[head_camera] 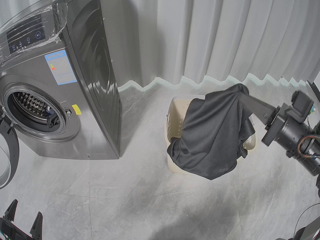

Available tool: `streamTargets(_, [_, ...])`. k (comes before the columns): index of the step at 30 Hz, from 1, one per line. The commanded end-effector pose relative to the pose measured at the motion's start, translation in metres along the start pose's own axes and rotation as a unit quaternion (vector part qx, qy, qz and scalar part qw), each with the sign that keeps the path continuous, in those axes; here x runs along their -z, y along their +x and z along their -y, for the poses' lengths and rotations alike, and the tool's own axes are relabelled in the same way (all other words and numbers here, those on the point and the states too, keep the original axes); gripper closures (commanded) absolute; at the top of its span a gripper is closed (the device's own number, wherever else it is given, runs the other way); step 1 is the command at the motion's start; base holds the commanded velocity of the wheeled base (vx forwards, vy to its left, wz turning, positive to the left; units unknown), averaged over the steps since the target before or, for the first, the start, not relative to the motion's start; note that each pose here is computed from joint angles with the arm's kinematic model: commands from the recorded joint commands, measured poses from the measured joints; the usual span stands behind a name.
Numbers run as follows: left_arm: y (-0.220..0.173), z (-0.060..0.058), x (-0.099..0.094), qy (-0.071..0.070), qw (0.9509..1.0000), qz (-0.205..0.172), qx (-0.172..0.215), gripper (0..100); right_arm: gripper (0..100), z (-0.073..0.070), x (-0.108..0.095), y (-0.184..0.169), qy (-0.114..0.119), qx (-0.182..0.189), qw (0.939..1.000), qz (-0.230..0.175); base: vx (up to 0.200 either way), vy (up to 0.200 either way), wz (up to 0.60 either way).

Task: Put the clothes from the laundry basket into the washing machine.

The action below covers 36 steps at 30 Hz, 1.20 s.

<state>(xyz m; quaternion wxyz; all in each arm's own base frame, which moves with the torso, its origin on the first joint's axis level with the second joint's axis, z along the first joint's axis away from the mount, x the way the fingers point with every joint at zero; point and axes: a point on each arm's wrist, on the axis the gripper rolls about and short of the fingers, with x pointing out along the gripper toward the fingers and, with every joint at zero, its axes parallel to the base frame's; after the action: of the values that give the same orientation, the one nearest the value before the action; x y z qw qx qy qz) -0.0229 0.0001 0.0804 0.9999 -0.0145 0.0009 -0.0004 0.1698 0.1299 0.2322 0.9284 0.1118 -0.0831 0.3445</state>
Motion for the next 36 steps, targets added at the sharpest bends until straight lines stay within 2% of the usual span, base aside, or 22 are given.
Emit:
streamTargets(1, [0.0003,-0.0002,0.0047,0.001,1.0,-0.002,0.0,0,100,-0.0075,-0.0249,-0.0106,0.0,-0.016,0.9987,0.048,0.0,0.0,0.0])
streamTargets(12, [0.0003,-0.0002,0.0047,0.001,1.0,-0.002,0.0,0,100,-0.014,-0.0302,-0.0121,0.004,-0.035,0.9975,0.062,0.0,0.0,0.0])
streamTargets(18, [0.0003,-0.0002,0.0047,0.001,1.0,-0.002,0.0,0,100,-0.0143,-0.03,-0.0118,0.004,-0.036,0.9974,0.062,-0.2,0.0,0.0])
streamTargets(27, [0.0003,-0.0001,0.0047,0.001,1.0,-0.002,0.0,0,100,-0.0144,-0.0286,-0.0117,0.004,-0.037,0.9976,0.058,0.0,0.0,0.0])
streamTargets(36, [0.0003,-0.0002,0.0047,0.001,1.0,-0.002,0.0,0,100,-0.0159,-0.027,-0.0096,0.007,-0.04,0.9976,0.056,0.0,0.2,0.0])
